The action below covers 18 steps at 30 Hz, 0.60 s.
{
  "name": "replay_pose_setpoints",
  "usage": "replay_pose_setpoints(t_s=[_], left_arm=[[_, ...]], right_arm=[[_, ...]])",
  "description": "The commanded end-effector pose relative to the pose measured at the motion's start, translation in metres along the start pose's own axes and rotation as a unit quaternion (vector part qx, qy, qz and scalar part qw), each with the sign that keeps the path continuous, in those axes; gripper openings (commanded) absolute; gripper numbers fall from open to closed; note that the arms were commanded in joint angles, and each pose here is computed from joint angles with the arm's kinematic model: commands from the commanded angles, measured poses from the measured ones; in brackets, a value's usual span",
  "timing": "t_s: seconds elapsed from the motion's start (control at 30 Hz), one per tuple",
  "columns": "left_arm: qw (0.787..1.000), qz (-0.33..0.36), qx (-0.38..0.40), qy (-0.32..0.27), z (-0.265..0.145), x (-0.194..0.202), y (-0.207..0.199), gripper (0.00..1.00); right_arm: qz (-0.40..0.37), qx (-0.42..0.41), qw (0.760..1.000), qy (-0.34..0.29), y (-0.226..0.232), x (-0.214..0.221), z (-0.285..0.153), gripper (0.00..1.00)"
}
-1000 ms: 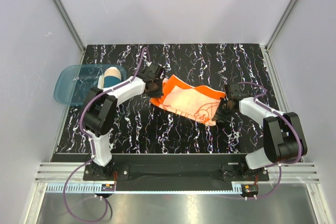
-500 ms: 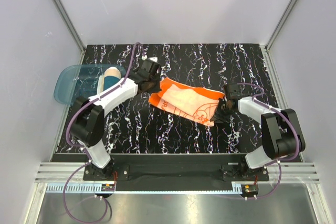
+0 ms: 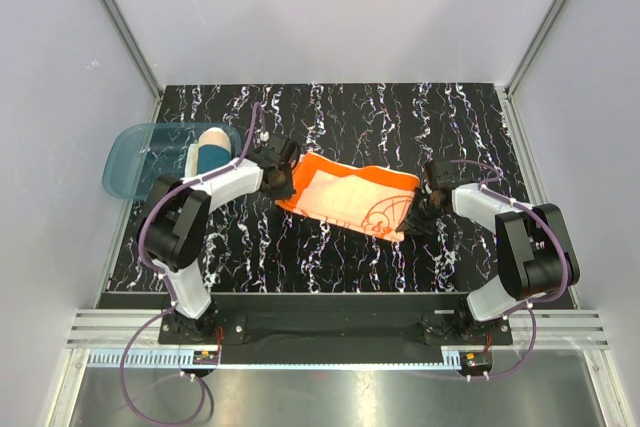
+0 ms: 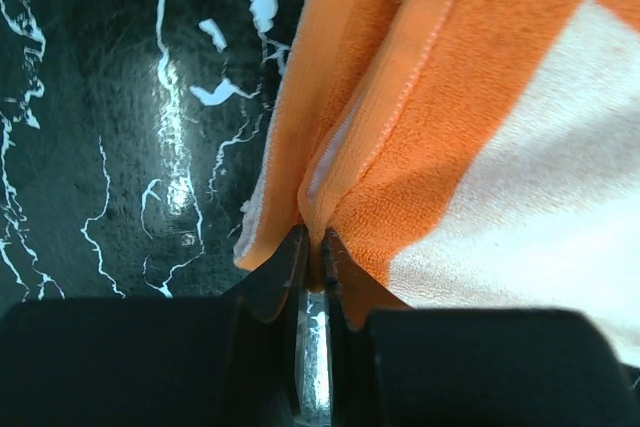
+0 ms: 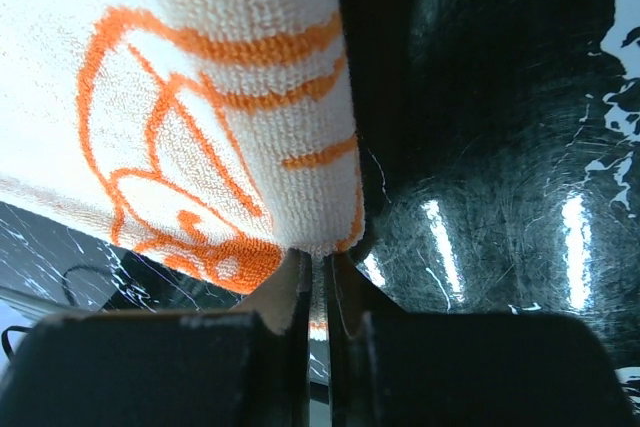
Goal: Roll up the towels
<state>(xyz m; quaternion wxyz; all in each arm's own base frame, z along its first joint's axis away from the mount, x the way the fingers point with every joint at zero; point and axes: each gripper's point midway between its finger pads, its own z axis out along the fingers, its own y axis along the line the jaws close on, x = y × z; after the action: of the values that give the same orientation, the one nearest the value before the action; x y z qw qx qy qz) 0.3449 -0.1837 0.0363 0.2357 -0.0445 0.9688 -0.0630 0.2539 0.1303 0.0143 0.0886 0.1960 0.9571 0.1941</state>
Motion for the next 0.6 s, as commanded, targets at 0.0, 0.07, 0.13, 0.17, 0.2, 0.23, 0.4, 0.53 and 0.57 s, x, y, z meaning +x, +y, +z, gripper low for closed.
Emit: replay_pose_setpoints(t_s=[0.0,0.07,0.13,0.17,0.2,0.23,0.4,0.53,0.57], left_arm=[[0.998,-0.025,-0.063,-0.007,0.009,-0.003,0.034,0.13],[0.997,-0.024,-0.068,0.004,0.013,0.002,0.039,0.21],[0.997,-0.022,-0.073,0.012,0.016,0.006,0.044,0.27],[0.997,-0.021,-0.075,0.013,0.017,0.006,0.044,0.33],[0.997,-0.019,-0.078,0.018,0.017,0.009,0.046,0.36],[0.996,-0.021,-0.081,0.017,0.017,0.008,0.047,0.42],[0.996,-0.022,-0.089,-0.009,-0.003,-0.006,0.050,0.56],[0.994,-0.016,-0.094,-0.044,-0.028,-0.036,0.046,0.61],[0.994,-0.013,-0.096,-0.046,-0.033,-0.041,0.045,0.62]], right_arm=[[0.016,0.057,0.998,0.022,-0.027,0.017,0.005,0.00],[0.018,0.053,0.998,0.029,-0.027,0.020,0.005,0.00],[0.019,0.048,0.998,0.032,-0.026,0.022,0.005,0.00],[0.021,0.046,0.998,0.033,-0.025,0.024,0.006,0.00],[0.024,0.047,0.998,0.036,-0.026,0.026,0.006,0.05],[0.024,0.042,0.998,0.038,-0.025,0.027,0.005,0.11],[0.029,0.034,0.998,0.032,-0.020,0.030,-0.008,0.44],[0.013,0.039,0.999,-0.010,-0.011,0.017,-0.038,0.70],[0.010,0.039,0.999,-0.018,-0.009,0.014,-0.044,0.70]])
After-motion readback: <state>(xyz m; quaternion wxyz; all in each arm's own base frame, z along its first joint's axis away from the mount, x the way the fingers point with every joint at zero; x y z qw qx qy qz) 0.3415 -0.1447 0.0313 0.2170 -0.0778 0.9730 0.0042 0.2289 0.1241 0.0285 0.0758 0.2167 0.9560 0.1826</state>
